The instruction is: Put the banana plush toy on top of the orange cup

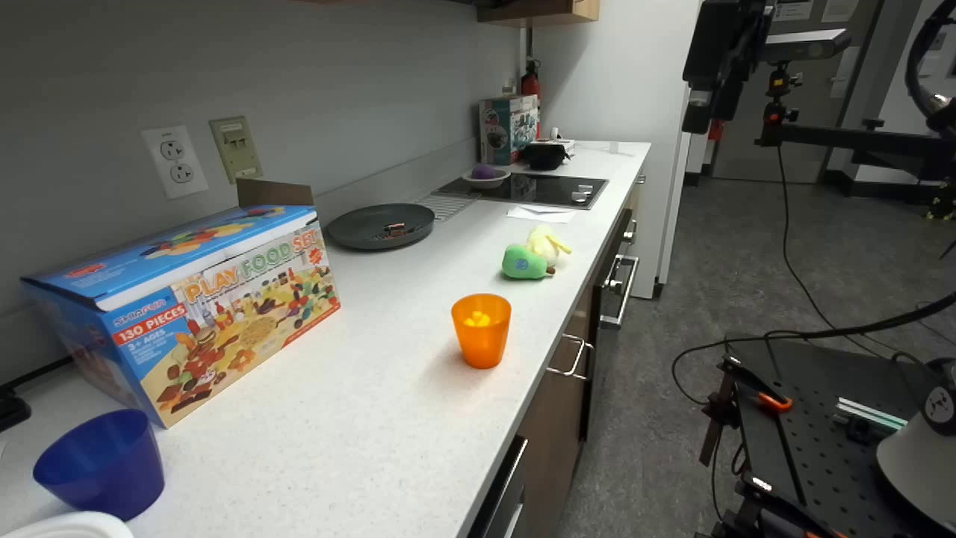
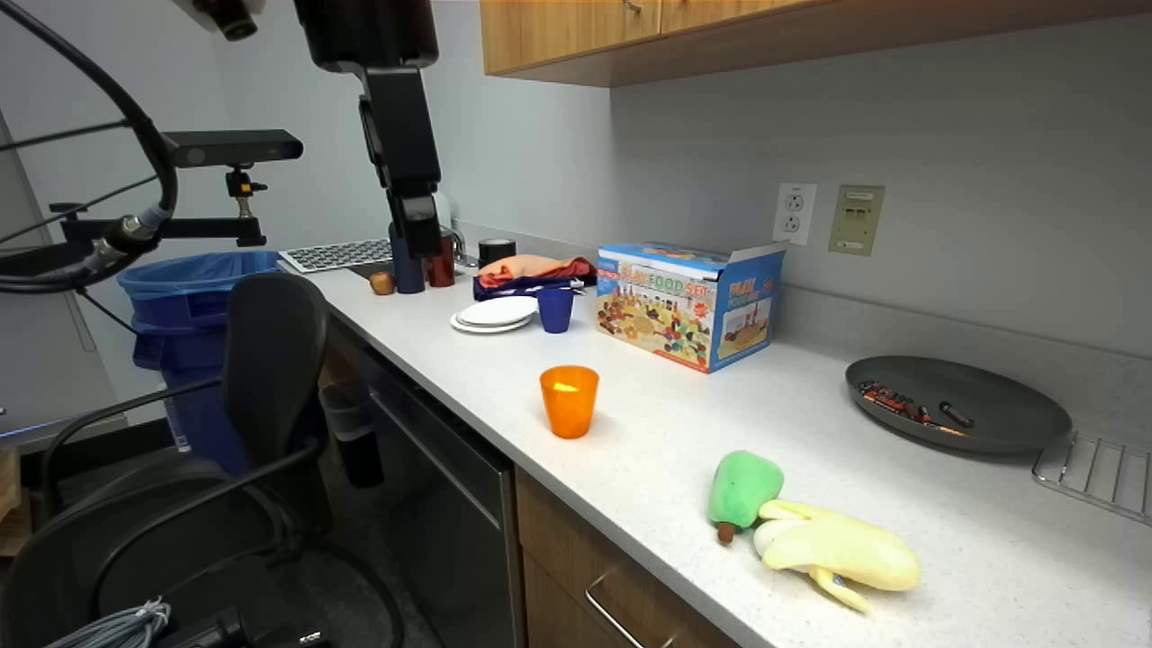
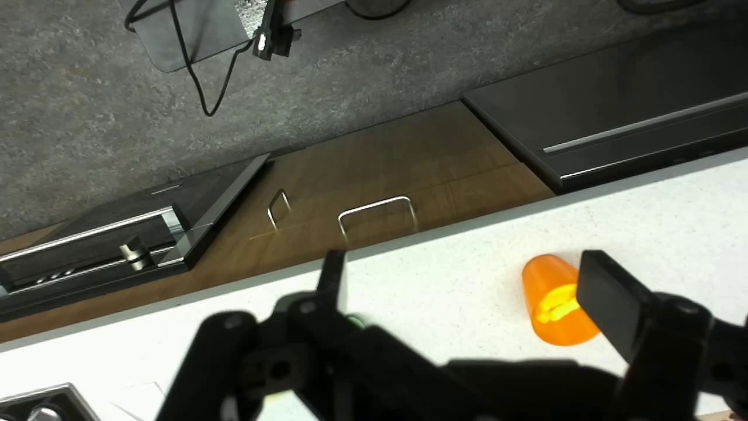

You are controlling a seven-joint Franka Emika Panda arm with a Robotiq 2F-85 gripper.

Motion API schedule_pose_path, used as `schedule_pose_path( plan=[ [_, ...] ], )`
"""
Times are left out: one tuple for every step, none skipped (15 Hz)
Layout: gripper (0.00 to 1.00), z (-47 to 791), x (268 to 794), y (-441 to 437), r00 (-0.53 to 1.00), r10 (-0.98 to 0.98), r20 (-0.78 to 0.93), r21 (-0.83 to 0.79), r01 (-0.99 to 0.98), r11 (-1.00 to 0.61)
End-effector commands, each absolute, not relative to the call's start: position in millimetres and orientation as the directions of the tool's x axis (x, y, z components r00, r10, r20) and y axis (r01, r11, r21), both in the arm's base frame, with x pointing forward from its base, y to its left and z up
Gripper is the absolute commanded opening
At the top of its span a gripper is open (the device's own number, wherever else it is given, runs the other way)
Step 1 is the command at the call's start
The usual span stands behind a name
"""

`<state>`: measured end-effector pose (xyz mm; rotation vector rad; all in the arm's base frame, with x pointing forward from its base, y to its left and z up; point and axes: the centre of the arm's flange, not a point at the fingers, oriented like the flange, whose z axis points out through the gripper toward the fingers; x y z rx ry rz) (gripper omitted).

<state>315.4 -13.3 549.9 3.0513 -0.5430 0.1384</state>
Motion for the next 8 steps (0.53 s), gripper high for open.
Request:
schedule_pose_path(
  plan=[
    [1.0,549.4,314.6,-12.8,0.923,-0.374,0.089,0.032,-0.378,-0.925],
    [1.0,549.5,314.2,-12.9,0.923,-0.376,0.083,0.035,-0.38,-0.924],
    [1.0,549.7,313.4,-12.6,0.923,-0.38,0.069,0.036,-0.383,-0.923],
    [1.0,549.3,312.6,-12.5,0.922,-0.383,0.058,0.038,-0.385,-0.922],
    [1.0,548.5,312.0,-12.4,0.922,-0.384,0.052,0.036,-0.386,-0.922],
    [1.0,558.7,379.3,-45.8,0.904,-0.423,0.053,0.033,-0.425,-0.904],
    [1.0,560.3,384.5,-50.0,0.89,-0.45,0.073,0.025,-0.452,-0.891],
    [1.0,562.7,397.2,-59.0,0.866,-0.49,0.103,0.006,-0.493,-0.87]
  ],
)
